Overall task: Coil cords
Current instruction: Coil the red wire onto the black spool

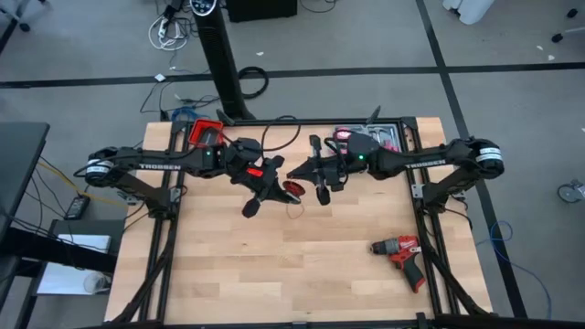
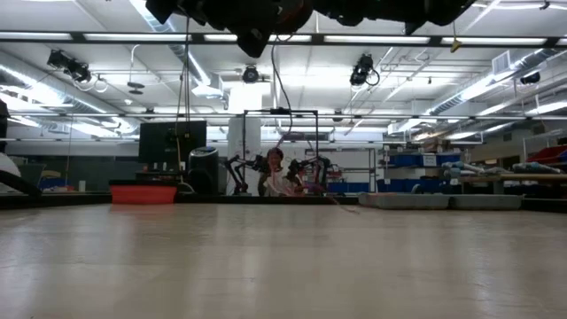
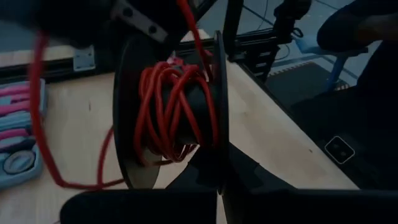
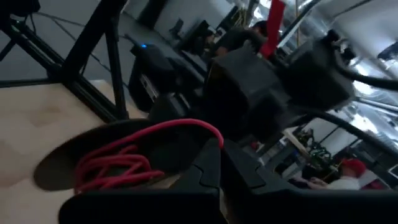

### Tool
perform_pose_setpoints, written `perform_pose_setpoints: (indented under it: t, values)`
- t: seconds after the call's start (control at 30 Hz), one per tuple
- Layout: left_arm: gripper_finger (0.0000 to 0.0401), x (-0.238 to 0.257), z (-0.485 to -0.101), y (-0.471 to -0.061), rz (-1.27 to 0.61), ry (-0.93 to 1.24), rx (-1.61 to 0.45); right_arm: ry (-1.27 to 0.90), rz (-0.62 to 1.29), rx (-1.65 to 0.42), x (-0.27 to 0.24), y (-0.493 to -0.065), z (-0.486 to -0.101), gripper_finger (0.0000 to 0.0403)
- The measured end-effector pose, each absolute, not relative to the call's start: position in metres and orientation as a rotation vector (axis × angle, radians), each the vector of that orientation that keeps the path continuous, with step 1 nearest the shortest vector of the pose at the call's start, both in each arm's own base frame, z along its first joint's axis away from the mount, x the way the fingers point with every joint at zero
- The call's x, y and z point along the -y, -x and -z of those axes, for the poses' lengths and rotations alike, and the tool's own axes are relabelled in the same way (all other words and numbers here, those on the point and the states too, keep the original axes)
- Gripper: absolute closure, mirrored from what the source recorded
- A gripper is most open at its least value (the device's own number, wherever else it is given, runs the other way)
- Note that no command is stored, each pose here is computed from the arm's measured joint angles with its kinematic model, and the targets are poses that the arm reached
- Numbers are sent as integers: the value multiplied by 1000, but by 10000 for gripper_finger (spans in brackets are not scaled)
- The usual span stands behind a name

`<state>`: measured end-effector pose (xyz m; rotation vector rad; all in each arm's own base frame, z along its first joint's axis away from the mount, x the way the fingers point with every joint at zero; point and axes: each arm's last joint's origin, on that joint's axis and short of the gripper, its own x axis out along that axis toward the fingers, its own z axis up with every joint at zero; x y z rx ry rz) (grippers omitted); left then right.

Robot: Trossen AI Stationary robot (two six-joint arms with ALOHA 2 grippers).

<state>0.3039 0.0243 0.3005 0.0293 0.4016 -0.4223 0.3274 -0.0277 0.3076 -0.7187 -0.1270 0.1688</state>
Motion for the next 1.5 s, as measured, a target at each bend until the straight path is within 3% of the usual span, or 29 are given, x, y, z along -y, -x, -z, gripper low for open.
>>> perform_pose_setpoints:
  t: [0.43, 0.7, 1.03, 1.5]
  values:
    - [396, -23, -308, -307, 456, -202, -290, 610, -240, 11, 33, -349, -284, 403]
    - [396, -26, -314, -311, 359, -378, -209, 382, -261, -46, 43, -341, -270, 400]
    - [395, -31, -316, -312, 169, -570, -233, 96, -300, -143, 45, -333, -246, 345]
    - [396, -18, -320, -315, 131, -647, -197, 83, -57, -93, 50, -303, -201, 348]
